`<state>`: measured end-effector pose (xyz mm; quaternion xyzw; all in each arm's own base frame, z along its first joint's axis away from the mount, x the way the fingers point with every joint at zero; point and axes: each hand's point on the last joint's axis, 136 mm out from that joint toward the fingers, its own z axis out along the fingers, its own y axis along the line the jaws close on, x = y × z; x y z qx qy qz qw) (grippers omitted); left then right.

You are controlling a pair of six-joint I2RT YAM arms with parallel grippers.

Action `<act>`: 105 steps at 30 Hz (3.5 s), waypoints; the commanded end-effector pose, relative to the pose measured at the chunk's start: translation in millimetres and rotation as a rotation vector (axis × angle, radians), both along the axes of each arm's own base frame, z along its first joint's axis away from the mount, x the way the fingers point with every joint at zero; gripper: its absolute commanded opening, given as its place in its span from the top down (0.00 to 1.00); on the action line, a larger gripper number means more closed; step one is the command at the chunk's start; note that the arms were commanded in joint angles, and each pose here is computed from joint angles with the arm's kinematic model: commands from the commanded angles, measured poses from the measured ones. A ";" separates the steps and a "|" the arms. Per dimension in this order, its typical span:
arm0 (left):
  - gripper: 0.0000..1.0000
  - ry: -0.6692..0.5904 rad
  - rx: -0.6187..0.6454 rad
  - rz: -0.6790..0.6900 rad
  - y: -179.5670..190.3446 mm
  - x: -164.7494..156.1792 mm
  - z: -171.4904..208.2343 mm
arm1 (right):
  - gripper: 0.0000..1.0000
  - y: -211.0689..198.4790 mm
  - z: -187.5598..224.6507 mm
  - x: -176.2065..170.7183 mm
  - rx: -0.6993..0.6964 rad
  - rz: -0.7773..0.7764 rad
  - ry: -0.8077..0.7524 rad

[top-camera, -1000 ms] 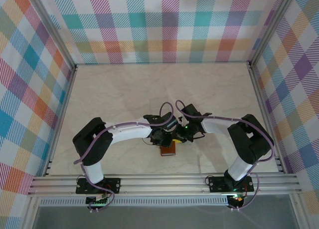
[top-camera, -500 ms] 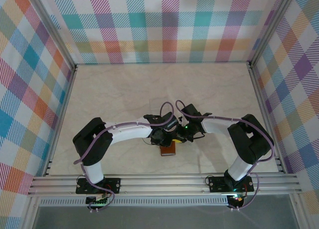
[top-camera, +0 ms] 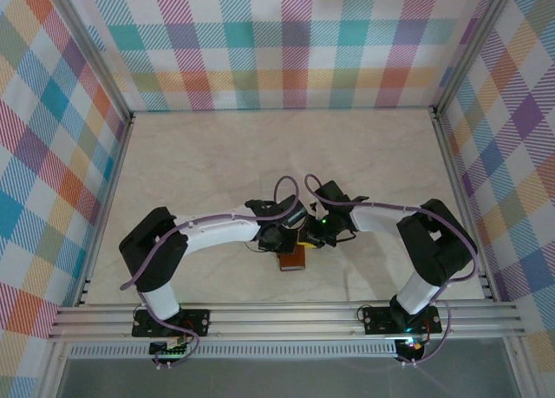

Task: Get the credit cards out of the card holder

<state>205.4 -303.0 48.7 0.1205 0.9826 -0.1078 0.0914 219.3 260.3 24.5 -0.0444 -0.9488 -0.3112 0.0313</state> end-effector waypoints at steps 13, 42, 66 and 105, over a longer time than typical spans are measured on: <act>0.92 0.050 -0.158 0.154 25.3 -6.1 -1.7 | 0.67 -35.3 -6.6 -9.0 -0.220 0.017 0.021; 0.92 0.130 -0.350 0.305 39.0 -11.8 -31.5 | 0.00 -8.9 12.0 -28.2 -0.527 0.105 -0.041; 0.93 0.138 -0.336 0.311 43.3 -11.0 -36.4 | 0.00 -20.3 15.2 -33.6 -0.615 0.136 -0.043; 0.91 0.113 -0.290 0.313 45.6 -3.6 -25.6 | 0.71 -41.4 49.9 -33.3 -0.631 0.144 -0.128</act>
